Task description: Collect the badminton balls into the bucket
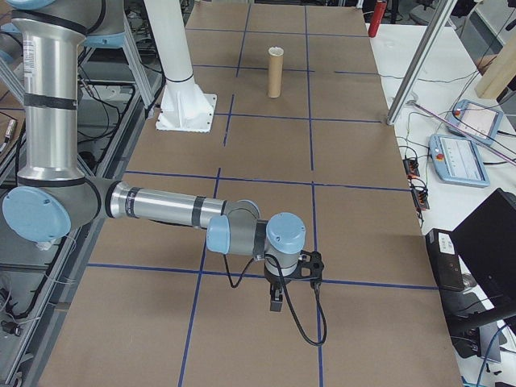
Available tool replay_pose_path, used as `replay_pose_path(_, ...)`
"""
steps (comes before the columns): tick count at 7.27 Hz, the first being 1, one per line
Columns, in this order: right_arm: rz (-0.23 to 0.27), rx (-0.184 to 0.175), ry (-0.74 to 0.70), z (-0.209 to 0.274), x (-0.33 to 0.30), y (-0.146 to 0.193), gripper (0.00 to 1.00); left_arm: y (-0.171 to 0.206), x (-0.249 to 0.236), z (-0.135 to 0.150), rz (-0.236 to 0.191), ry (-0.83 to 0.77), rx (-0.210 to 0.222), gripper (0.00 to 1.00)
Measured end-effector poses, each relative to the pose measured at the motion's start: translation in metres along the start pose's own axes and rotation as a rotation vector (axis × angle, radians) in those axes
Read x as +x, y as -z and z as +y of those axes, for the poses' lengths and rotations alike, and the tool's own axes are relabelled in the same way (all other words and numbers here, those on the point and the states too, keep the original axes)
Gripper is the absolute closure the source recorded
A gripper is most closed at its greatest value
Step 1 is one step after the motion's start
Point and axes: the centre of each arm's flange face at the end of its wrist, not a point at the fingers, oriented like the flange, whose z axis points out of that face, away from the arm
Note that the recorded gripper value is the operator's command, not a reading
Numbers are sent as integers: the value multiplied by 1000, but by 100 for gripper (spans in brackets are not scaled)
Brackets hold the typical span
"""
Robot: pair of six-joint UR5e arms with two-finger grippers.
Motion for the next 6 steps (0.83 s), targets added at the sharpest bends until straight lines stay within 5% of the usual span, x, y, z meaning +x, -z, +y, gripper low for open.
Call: replay_pose_path(6, 0, 0, 0, 0, 0, 0, 0, 6, 3, 0, -6, -16, 11, 0)
